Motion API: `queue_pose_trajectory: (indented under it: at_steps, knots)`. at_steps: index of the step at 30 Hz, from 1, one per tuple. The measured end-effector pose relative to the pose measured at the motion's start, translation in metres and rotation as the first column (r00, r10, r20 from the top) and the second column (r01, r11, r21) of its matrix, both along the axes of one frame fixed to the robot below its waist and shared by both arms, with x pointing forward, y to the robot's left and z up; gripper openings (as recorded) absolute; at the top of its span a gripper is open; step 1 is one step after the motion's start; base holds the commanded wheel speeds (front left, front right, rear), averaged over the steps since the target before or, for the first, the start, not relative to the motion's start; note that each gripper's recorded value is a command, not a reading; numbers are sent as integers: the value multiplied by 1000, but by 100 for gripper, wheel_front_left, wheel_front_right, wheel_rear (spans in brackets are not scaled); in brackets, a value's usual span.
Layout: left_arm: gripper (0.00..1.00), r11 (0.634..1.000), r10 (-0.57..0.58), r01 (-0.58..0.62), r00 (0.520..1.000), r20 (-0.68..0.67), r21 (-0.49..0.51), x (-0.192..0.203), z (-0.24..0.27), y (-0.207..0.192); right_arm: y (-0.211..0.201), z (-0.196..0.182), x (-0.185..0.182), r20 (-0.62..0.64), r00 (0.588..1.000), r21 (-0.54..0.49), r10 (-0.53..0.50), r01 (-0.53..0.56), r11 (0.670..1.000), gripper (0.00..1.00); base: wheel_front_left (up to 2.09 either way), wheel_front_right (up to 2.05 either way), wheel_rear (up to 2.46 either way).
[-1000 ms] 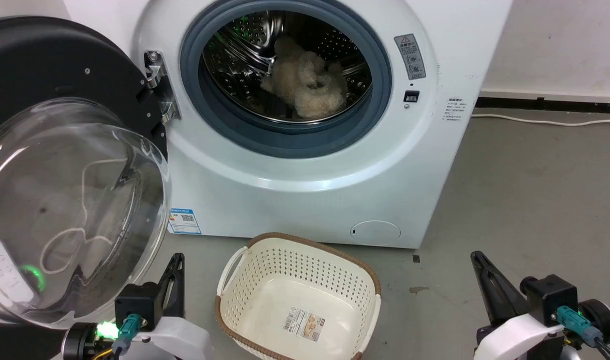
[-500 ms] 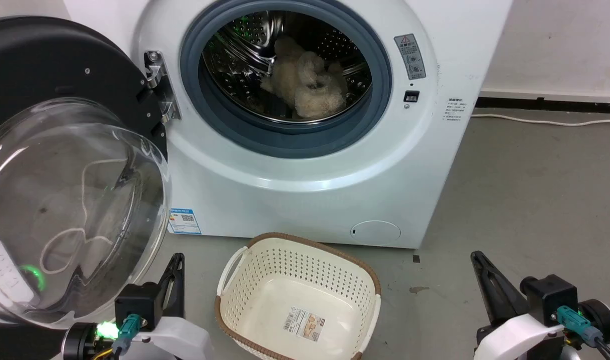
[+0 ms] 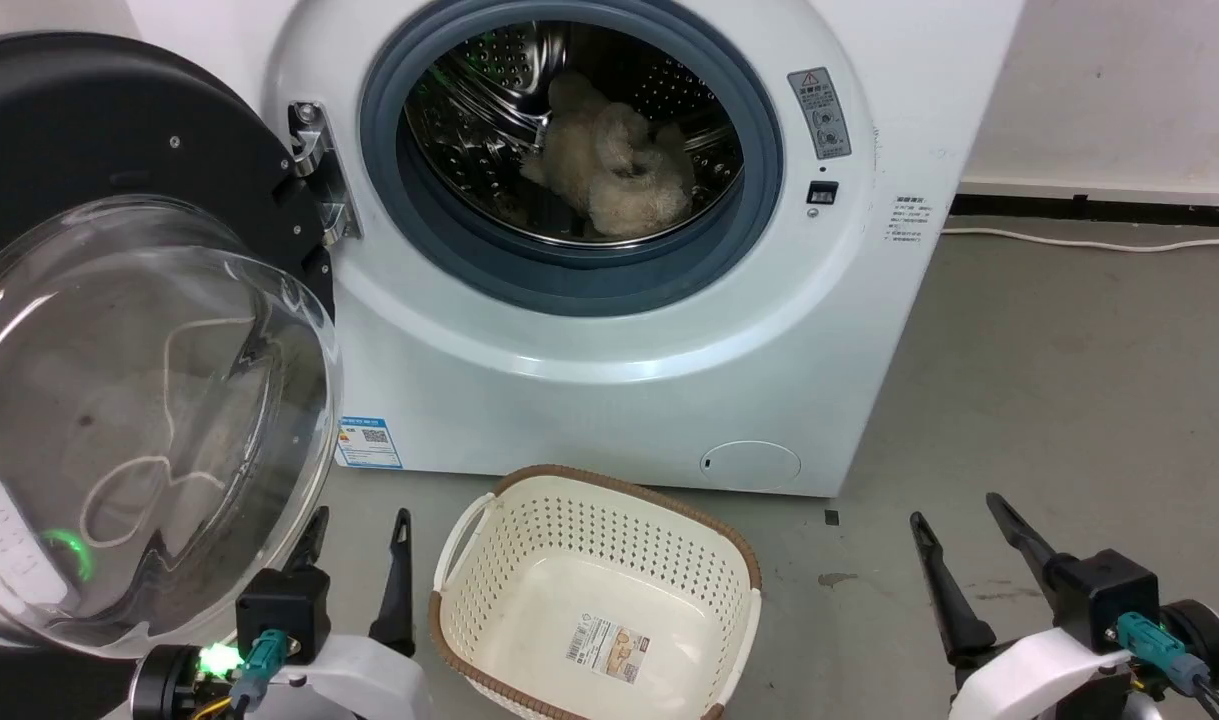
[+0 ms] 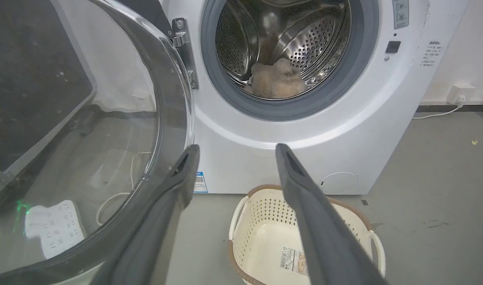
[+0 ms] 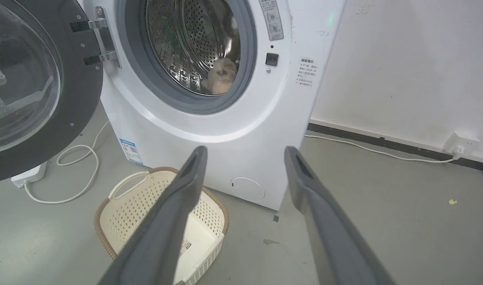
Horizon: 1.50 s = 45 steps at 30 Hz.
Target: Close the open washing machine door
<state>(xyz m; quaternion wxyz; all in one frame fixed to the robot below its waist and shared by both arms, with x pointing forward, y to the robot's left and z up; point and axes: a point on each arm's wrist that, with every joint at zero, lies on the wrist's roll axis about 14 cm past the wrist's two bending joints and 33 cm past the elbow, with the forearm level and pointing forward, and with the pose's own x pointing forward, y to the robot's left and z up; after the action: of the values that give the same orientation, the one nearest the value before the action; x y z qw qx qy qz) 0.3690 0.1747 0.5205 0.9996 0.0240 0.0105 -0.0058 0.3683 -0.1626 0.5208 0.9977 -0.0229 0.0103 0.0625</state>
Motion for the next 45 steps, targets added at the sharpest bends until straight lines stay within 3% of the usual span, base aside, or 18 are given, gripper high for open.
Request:
queue_pose_trajectory:
  at_steps: [17,45]
  knots:
    - [100,1000,18,-18,999,37,-1,-8,5,6,11,5,7,35,999,6,34,-34,999,100,0,0,0]
    - [100,982,185,-186,973,136,0,-42,26,52,90,6,23,69,961,10,270,-271,963,100,0,0,0]
